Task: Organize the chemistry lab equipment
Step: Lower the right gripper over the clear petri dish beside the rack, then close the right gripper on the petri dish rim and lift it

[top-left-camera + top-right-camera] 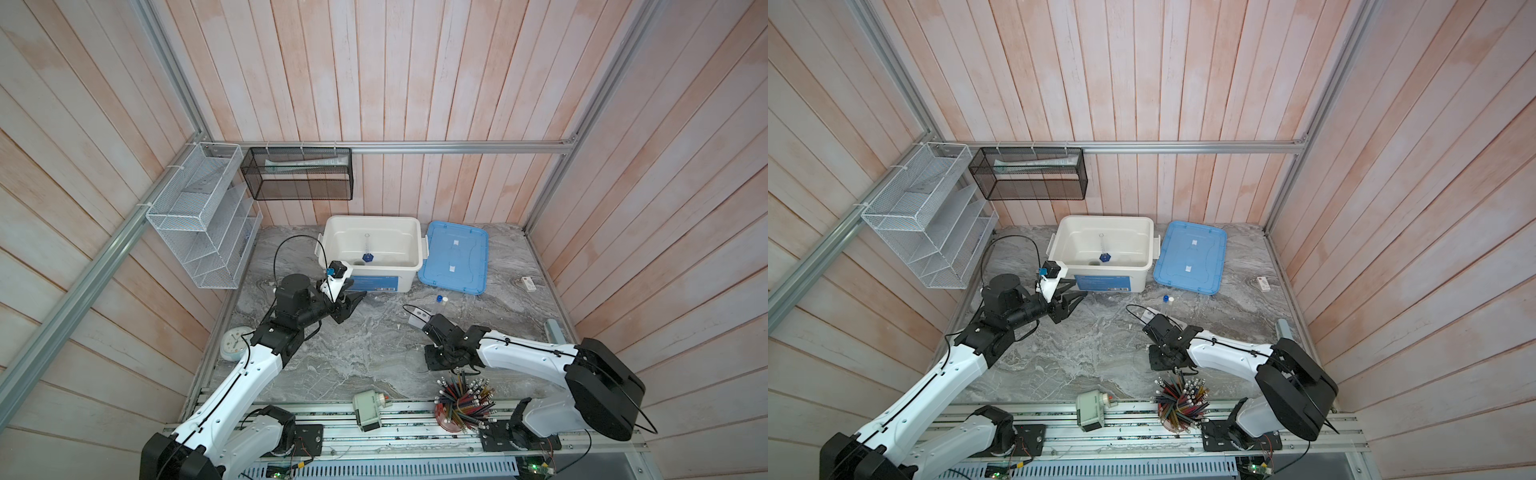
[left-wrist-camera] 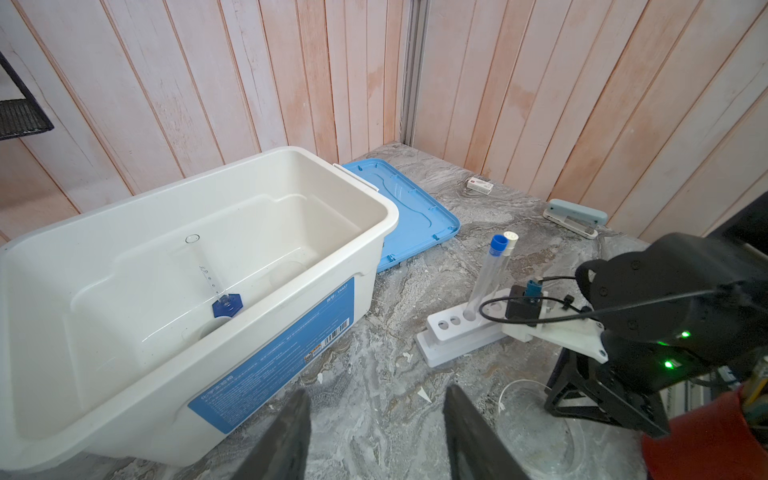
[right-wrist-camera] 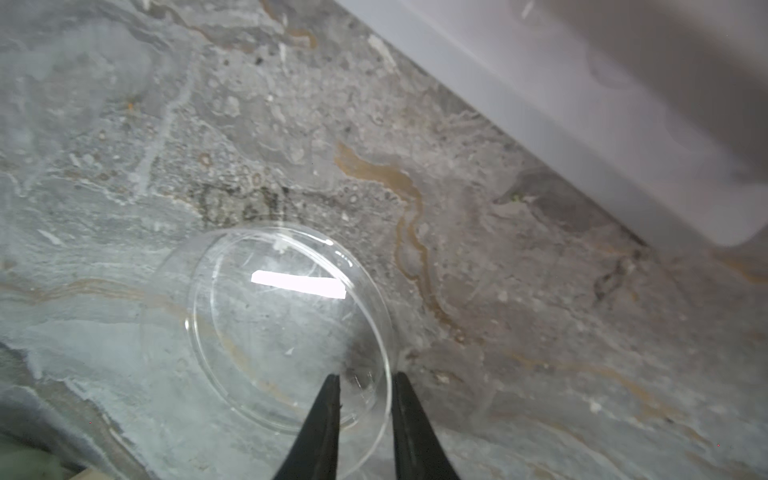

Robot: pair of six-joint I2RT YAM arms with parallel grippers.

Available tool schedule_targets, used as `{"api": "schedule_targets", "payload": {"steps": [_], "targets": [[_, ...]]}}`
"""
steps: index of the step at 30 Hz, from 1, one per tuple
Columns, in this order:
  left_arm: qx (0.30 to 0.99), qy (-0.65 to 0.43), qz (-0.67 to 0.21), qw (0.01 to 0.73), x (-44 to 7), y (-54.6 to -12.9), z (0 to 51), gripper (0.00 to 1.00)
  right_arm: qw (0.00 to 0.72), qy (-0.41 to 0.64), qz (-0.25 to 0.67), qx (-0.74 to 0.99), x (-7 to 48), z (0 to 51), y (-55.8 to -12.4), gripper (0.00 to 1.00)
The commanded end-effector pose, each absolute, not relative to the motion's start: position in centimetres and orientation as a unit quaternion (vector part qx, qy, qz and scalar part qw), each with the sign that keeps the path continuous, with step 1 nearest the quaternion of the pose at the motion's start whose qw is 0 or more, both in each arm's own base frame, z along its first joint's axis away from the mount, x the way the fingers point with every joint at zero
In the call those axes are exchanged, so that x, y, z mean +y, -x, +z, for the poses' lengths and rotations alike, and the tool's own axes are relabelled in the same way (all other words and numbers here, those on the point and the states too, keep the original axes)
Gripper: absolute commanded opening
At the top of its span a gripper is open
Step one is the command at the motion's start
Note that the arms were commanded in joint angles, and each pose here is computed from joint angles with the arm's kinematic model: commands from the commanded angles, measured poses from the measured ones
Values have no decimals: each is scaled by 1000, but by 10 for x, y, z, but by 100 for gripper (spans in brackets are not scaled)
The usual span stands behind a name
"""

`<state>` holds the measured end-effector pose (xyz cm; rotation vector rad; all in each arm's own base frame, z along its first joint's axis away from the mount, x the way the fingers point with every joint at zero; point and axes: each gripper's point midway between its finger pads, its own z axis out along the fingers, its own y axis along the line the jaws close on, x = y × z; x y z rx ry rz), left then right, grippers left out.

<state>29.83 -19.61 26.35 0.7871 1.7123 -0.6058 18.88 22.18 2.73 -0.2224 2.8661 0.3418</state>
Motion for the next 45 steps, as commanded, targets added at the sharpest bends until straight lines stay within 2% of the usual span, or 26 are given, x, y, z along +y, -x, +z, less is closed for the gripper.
{"api": "schedule_targets", "payload": {"steps": [1, 16, 45], "targets": [[718, -332, -257, 555, -196, -295, 266, 53, 139, 76, 147, 976, 246, 41, -198, 24], [714, -331, -255, 562, -194, -292, 271, 53, 145, 109, 158, 971, 287, 40, -211, 21], [718, -327, -233, 568, -188, -295, 270, 53, 135, 175, 128, 967, 315, 21, -230, 14]]}}
